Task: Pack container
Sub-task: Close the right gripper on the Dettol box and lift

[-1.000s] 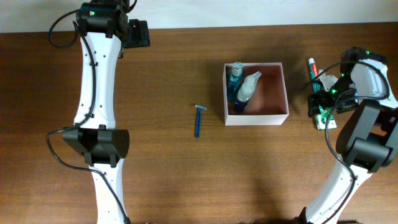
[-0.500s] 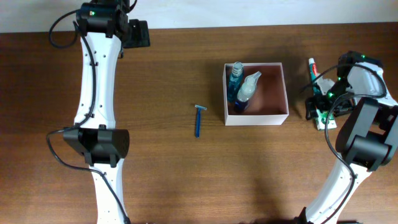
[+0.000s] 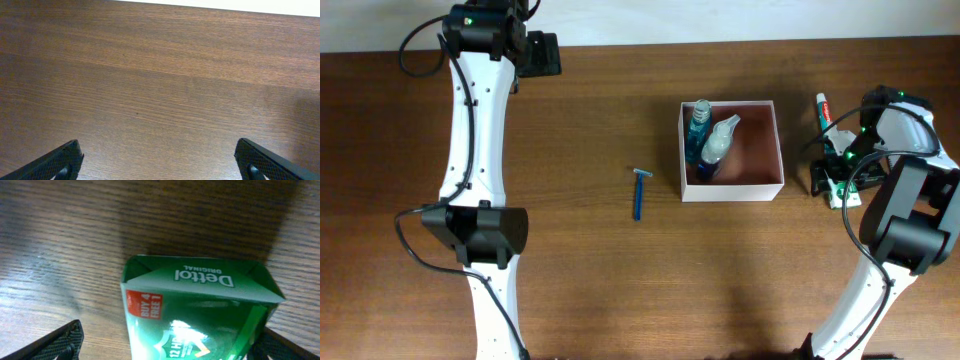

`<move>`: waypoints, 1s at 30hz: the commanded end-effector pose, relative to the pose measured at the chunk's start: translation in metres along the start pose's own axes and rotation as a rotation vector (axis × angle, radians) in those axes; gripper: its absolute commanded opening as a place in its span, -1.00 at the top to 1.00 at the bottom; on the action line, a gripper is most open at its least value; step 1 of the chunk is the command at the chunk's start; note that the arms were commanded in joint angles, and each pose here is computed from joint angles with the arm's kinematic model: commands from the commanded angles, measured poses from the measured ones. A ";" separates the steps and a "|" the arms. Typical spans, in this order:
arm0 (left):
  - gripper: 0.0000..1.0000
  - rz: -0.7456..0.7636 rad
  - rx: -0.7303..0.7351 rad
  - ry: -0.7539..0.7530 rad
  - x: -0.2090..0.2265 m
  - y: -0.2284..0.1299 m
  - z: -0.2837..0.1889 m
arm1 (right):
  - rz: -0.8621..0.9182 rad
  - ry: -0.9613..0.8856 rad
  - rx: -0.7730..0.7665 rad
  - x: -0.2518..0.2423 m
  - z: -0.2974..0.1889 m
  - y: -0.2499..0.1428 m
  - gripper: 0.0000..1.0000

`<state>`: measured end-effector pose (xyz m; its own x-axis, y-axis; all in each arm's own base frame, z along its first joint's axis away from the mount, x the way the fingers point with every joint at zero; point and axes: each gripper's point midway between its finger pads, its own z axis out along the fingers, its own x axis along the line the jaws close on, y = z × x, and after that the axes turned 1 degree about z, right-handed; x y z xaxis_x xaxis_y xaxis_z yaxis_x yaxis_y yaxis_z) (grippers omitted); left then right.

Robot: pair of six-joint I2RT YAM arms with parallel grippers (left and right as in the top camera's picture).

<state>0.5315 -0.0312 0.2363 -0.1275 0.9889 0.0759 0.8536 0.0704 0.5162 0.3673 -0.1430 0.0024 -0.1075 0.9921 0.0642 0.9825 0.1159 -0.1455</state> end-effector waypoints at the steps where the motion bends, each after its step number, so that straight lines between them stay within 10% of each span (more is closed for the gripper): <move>1: -0.99 0.005 -0.003 0.009 0.003 0.001 0.000 | 0.000 0.041 0.047 0.009 0.018 -0.012 -0.89; 19: -0.99 0.005 -0.003 0.009 0.003 0.001 0.000 | 0.042 0.045 0.057 0.010 0.020 -0.015 0.03; 30: -0.99 0.005 -0.003 0.009 0.003 0.001 0.000 | 0.127 0.039 0.050 0.008 -0.005 -0.009 0.08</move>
<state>0.5315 -0.0311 0.2363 -0.1277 0.9889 0.0763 0.8535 0.0704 0.5163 0.3489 -0.1382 0.0039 -0.0409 0.9968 0.0688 0.9757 0.0547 -0.2122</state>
